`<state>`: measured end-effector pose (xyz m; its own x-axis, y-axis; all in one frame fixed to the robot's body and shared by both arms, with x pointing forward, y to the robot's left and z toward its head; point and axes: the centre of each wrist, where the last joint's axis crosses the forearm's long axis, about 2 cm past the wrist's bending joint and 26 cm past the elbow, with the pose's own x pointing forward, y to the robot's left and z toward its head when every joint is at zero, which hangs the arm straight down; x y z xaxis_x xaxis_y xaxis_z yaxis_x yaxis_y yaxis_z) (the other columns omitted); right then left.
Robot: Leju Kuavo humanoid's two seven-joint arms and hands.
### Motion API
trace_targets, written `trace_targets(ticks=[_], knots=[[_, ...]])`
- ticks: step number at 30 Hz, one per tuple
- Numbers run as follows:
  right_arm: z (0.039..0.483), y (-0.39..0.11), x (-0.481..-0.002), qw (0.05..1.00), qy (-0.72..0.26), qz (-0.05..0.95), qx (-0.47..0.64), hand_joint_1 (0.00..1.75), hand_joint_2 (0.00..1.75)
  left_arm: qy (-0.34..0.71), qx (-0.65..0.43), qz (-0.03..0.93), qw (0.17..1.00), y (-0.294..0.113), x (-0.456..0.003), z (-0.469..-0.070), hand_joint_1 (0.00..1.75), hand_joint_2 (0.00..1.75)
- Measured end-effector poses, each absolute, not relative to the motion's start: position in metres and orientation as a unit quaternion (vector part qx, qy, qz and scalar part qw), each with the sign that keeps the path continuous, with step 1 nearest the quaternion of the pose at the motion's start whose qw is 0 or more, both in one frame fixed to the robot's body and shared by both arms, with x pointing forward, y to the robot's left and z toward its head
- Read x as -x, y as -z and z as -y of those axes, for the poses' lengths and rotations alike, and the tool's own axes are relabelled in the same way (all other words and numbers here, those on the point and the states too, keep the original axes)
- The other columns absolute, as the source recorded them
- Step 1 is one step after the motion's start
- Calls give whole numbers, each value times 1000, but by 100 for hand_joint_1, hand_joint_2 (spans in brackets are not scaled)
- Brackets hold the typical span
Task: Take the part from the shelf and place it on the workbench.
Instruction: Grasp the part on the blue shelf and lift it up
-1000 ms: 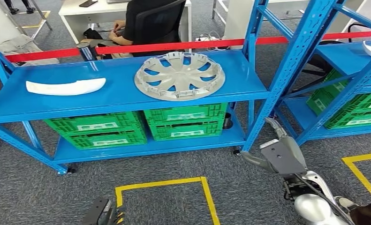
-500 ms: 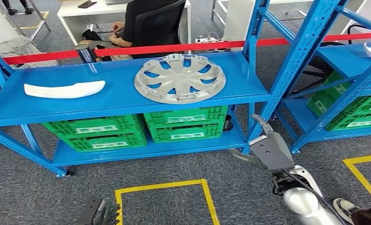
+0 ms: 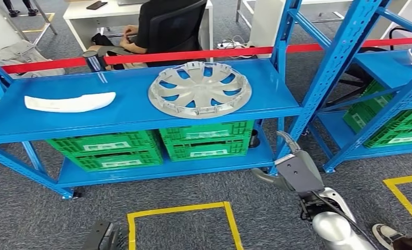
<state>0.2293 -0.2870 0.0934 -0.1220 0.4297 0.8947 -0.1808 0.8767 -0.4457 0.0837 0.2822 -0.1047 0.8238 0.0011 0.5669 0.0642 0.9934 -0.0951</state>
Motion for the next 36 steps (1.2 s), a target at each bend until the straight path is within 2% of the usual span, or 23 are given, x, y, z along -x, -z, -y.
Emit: trace_targets(ticks=[27, 36], knots=[[285, -98, -222, 660, -235, 708, 92, 0, 175, 16, 64, 293, 954, 105, -81, -279, 0, 0], [293, -111, -228, 639, -243, 719, 123, 0, 175, 21, 66, 297, 952, 104, -85, -278, 0, 0]])
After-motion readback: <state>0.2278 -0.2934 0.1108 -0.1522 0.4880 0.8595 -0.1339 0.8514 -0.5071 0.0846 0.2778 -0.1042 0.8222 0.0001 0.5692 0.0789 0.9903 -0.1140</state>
